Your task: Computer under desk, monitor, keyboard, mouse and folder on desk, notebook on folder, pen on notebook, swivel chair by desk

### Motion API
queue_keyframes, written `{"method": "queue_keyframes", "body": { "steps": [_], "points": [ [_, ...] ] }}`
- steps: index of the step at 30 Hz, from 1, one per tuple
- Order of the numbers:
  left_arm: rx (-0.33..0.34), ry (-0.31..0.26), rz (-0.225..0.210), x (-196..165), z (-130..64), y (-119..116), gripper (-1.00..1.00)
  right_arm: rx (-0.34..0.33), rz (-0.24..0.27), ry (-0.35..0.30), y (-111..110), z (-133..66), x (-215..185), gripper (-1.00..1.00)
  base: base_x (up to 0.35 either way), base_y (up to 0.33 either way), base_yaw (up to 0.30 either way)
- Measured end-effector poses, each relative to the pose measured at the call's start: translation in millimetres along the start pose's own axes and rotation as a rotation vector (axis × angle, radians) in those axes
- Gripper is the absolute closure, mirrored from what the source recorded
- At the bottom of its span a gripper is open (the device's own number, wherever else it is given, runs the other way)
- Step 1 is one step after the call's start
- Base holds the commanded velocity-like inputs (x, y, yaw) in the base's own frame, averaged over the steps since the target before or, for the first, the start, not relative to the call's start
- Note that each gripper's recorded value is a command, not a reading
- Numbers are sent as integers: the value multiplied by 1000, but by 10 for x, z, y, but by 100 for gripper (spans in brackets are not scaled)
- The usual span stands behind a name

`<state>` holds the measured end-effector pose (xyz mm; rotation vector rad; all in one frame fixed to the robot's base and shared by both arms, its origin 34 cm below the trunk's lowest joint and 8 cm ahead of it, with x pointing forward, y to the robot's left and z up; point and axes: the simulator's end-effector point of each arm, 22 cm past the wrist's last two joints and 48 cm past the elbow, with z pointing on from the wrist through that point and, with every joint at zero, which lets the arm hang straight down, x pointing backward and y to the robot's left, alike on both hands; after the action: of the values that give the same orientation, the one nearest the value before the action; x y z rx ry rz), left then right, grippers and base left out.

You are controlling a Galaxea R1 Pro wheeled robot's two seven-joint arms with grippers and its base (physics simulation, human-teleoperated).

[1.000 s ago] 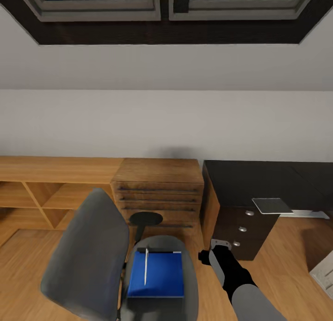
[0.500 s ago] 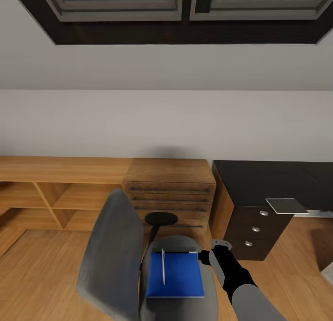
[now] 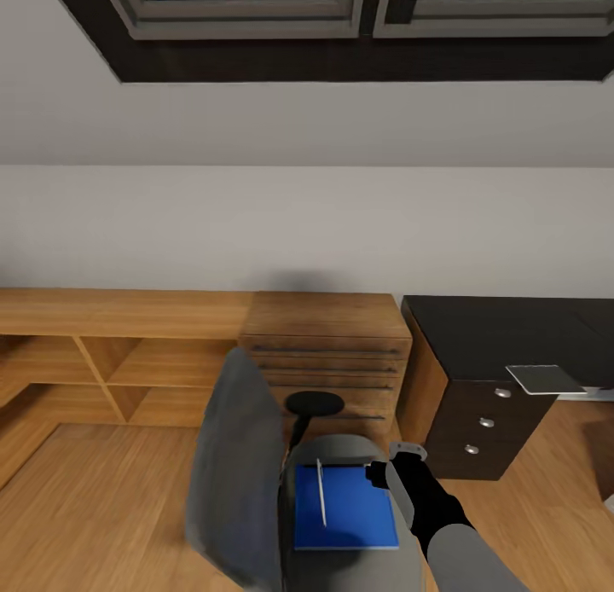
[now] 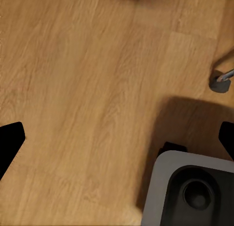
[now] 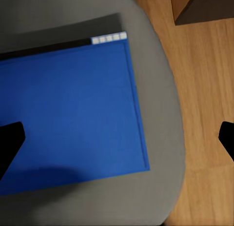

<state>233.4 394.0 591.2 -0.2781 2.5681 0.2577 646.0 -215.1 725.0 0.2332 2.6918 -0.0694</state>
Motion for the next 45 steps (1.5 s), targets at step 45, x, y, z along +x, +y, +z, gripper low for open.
{"method": "queue_keyframes", "body": {
  "steps": [45],
  "points": [
    [0, 0, -2, 2, -1, -5, -100, 0, -2, -9, 1, 1, -20, -100, 0, 116, 0]
  ]
}}
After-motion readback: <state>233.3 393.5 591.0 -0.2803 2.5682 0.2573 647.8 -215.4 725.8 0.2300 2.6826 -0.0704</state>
